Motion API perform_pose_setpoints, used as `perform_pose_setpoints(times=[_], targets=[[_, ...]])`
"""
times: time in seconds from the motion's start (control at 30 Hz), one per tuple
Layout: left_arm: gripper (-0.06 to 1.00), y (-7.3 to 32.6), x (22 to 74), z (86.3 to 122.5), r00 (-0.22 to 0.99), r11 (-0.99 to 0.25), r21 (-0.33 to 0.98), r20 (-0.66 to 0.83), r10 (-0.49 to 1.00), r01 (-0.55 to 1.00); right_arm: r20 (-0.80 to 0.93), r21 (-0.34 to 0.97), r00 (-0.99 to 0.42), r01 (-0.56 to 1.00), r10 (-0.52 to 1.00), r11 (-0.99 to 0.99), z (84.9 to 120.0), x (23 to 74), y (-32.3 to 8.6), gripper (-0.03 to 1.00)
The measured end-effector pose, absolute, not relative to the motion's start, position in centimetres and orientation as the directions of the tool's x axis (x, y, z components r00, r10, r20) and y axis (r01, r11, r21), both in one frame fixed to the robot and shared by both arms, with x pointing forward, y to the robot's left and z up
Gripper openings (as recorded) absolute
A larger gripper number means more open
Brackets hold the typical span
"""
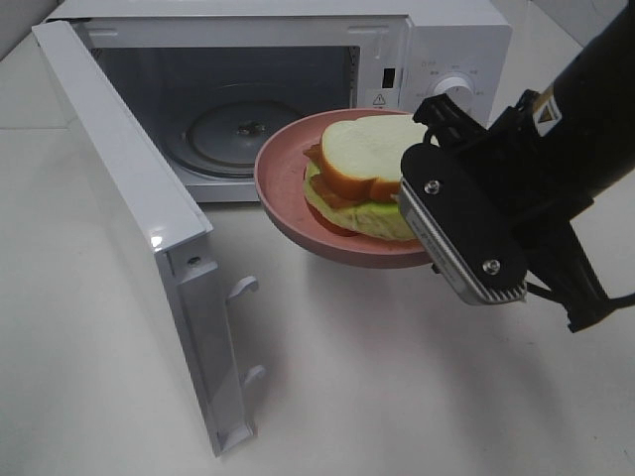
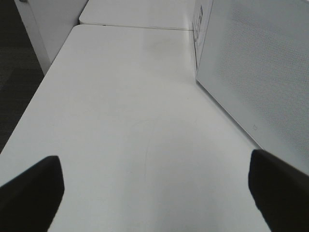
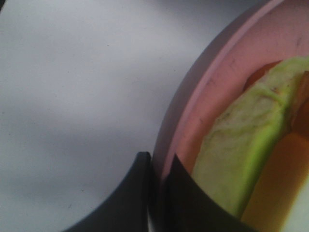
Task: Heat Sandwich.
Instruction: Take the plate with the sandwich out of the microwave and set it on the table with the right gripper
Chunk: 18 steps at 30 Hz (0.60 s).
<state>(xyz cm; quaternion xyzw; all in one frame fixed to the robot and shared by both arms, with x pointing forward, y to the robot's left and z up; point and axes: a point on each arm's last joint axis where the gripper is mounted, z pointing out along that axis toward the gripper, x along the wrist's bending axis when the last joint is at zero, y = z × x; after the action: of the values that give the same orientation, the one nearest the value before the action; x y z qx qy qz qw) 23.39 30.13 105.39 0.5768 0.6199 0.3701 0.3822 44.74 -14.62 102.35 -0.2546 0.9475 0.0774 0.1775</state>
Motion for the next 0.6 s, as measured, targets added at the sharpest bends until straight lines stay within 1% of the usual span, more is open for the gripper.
perform_pose_setpoints(times=[0.4,0.6], targets=[[0.97,30.1,23.4,105.4,-0.043,0.061,0.9,-0.047,0.998,0.432,-0.414,0.075,-0.811,-0.484,-0.415,0.872,103.1,41.6,-16.9,0.05],[0.97,30.1,23.4,105.4,-0.043,0.061,0.9,-0.047,0.998,0.432,-0.399,0.081,-0.843,-0.424,-0.36,0.902,103.1,40.1,-18.2,0.05]])
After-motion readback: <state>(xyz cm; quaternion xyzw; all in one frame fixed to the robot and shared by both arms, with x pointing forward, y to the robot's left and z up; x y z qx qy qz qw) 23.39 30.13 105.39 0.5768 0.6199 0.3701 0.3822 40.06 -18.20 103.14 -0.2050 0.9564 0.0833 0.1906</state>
